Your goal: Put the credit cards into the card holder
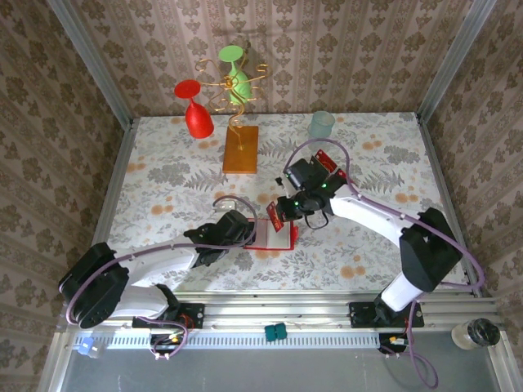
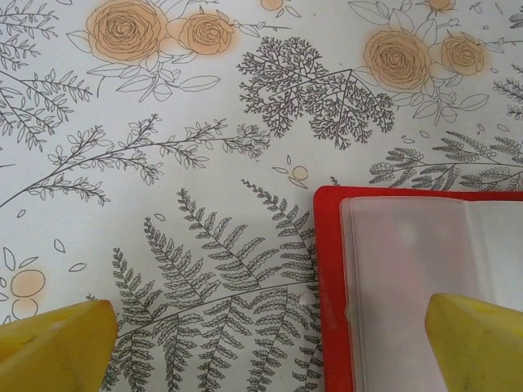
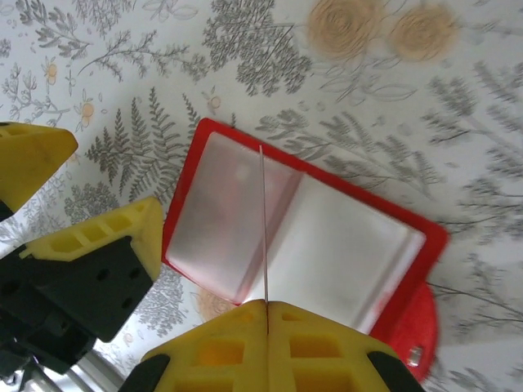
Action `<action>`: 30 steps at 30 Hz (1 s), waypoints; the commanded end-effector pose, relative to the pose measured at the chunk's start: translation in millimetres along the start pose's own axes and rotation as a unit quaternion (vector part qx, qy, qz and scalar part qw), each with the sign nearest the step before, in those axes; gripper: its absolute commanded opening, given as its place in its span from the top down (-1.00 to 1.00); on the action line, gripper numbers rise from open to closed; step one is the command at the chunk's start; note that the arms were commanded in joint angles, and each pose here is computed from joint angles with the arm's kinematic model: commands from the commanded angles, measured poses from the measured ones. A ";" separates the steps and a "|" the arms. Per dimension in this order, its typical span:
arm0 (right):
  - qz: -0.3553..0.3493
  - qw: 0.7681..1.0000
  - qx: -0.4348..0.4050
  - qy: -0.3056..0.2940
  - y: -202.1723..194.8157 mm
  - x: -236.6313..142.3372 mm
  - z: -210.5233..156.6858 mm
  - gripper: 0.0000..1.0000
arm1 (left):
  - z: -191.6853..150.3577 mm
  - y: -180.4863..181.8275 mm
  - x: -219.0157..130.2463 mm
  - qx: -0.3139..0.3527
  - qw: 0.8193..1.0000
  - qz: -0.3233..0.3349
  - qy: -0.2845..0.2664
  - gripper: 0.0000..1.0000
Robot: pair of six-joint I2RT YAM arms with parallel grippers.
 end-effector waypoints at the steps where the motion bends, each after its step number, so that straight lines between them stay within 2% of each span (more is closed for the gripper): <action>1: 0.031 0.999 0.025 0.000 9.7 14.6 1.0 1.00 | -4.6 13.4 -0.2 0.005 1.000 0.021 0.003 -0.96; 30: 0.031 0.997 0.041 0.055 1.6 67.5 -20.4 1.00 | -11.7 11.4 7.5 0.010 1.000 0.013 0.018 -0.96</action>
Point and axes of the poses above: each hand's point on the last joint's axis, 136 mm out from that joint toward the fingers, its own x axis out along the fingers, its own y axis along the line the jaws close on, z = x × y, the point moved 2 cm from there along -x, back along the fingers, and after that the axes turned 4 degrees about -x, right-handed, at the moved point
